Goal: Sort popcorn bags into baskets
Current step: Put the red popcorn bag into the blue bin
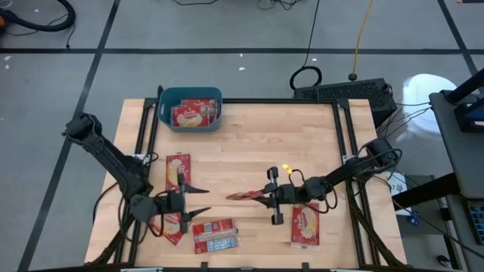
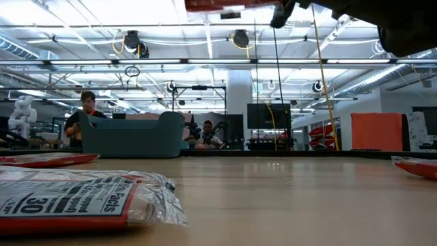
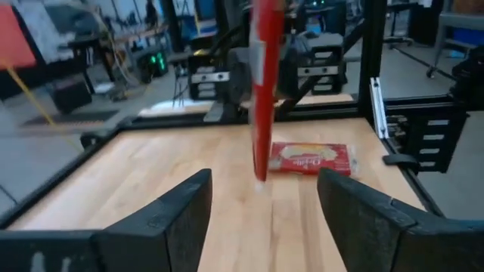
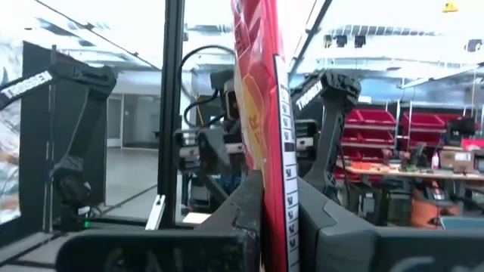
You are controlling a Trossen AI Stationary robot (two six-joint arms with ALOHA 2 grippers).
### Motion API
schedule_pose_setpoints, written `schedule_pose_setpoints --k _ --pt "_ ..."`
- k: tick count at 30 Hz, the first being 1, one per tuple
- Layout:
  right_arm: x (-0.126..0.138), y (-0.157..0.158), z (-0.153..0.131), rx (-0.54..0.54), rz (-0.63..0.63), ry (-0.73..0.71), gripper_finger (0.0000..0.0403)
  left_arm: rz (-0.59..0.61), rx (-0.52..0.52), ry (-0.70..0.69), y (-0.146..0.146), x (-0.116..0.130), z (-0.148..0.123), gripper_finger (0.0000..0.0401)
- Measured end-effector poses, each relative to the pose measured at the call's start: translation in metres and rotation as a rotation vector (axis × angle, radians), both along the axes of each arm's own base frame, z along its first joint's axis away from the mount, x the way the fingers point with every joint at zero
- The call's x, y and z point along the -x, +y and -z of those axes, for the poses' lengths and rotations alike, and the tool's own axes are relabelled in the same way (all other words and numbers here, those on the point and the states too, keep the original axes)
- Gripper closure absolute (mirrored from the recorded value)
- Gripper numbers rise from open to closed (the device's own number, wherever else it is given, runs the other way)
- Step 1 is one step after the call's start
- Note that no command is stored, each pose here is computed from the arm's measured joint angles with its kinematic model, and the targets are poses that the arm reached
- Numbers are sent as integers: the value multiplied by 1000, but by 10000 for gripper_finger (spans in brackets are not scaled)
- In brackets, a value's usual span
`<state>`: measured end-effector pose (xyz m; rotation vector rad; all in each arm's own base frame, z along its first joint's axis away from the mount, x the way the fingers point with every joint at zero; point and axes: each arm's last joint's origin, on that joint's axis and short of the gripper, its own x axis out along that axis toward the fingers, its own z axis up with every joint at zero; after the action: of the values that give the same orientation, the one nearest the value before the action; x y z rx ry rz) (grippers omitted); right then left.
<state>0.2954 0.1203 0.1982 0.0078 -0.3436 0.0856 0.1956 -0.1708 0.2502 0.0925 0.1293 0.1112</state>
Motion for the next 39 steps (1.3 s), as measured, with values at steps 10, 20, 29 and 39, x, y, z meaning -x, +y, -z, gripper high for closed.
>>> schedule_pose_setpoints --k 10,20,29,39 --pt "-31 14 -3 80 34 -41 381 9 -40 -95 -4 -18 0 150" --pt "-46 17 -1 86 48 -50 380 90 -24 -133 0 -34 5 150" --pt "-49 18 -2 110 57 -34 380 72 -12 -154 6 -47 12 151" --pt "-50 18 -1 116 61 -22 380 72 -28 -183 5 -47 8 204"
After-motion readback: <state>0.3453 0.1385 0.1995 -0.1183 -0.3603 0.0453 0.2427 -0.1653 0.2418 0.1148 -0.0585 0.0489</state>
